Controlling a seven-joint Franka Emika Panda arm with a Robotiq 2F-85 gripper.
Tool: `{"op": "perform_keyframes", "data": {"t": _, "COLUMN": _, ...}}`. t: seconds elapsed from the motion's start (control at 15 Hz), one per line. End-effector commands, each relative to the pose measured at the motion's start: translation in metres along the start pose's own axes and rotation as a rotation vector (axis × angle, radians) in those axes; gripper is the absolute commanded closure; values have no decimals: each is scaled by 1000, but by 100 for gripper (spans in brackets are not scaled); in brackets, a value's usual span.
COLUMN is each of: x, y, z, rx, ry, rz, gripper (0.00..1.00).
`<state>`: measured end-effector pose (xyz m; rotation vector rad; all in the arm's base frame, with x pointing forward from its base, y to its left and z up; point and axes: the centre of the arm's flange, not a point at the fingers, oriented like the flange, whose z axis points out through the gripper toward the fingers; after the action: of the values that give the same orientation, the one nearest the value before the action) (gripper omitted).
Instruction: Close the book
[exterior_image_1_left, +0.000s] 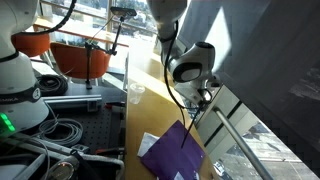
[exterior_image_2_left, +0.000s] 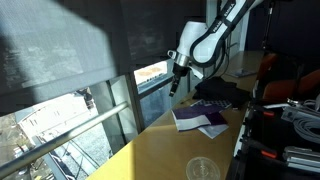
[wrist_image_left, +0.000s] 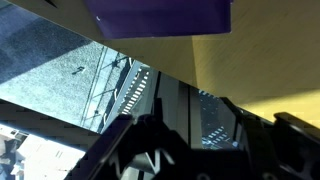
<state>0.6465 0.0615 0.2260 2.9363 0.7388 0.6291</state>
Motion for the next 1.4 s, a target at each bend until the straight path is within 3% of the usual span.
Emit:
{"op": "perform_keyframes", "data": {"t": 0.0, "x": 5, "y": -27, "z": -75, "rx": 25, "ry": -36, "rz": 80, "gripper": 8}}
{"op": "perform_keyframes", "data": {"t": 0.13, "x": 12, "y": -6, "z": -106, "rx": 70, "ry": -86, "rz": 159, "gripper": 0}}
{"op": "perform_keyframes", "data": {"t": 0.33, "x": -1, "y": 38, "z": -154, "rx": 119, "ry": -196, "rz": 307, "gripper": 0}}
{"op": "perform_keyframes", "data": {"t": 0.67, "x": -65, "y": 110, "z": -195, "rx": 144, "ry": -411, "rz": 514, "gripper": 0}}
{"op": "perform_keyframes", "data": {"t": 0.87, "x": -96, "y": 107, "z": -207, "rx": 190, "ry": -491, "rz": 570, "gripper": 0}}
{"op": "perform_keyframes", "data": {"t": 1.27, "x": -107, "y": 83, "z": -220, "rx": 137, "ry": -429, "rz": 499, "gripper": 0}}
{"op": "perform_keyframes", "data": {"t": 1.33, "x": -99, "y": 96, "z": -205, "rx": 165, "ry": -462, "rz": 516, "gripper": 0}}
